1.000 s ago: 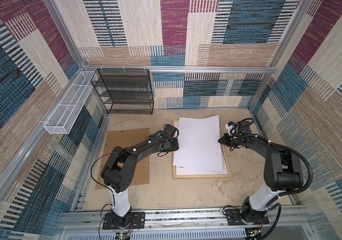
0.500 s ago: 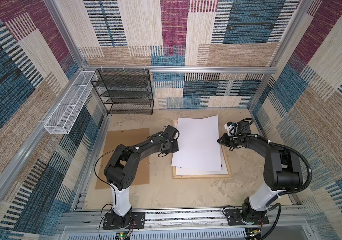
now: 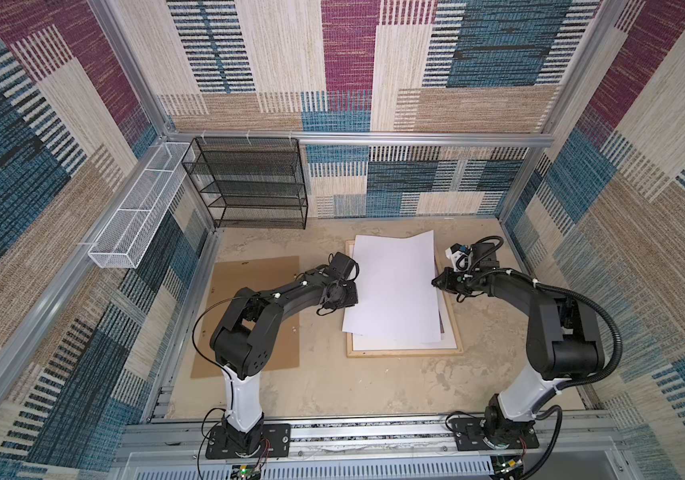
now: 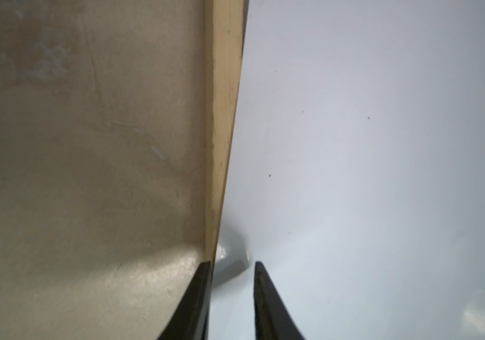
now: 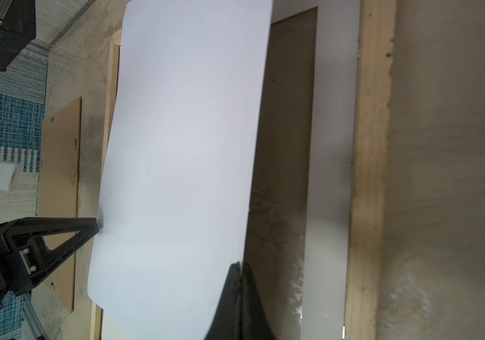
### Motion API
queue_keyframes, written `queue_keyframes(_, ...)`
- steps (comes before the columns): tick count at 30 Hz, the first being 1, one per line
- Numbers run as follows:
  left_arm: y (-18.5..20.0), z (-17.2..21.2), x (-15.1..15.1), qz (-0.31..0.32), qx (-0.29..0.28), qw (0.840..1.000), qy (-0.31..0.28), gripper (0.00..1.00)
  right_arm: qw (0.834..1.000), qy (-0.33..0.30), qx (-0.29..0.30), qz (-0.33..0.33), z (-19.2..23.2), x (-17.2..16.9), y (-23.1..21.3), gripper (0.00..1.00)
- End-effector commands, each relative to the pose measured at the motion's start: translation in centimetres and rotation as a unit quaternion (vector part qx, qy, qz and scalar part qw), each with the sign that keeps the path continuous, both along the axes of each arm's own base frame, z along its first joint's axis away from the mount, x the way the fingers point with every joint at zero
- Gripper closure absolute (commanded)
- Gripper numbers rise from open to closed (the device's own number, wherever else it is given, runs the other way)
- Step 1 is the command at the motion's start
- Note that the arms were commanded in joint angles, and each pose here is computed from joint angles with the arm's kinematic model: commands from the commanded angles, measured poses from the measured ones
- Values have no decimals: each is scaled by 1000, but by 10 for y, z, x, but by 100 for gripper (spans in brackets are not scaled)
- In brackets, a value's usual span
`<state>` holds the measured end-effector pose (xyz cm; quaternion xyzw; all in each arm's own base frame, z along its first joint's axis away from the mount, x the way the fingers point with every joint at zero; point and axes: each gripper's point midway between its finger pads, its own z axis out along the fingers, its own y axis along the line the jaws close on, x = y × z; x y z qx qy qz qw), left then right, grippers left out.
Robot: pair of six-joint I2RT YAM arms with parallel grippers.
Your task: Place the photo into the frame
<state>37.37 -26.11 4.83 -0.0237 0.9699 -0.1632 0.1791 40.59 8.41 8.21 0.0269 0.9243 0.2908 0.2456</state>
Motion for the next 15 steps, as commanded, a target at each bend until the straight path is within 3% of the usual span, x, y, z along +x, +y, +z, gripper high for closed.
queue_keyframes(1, -7, 2, 1, -12, -16, 1000, -3, 71, 1000, -7, -13, 7, 0, 4, 2, 100)
queue_keyframes(15, -7, 4, -2, -13, -16, 1000, -2, 74, 999, 2, -35, 10, -9, 2, 6, 100)
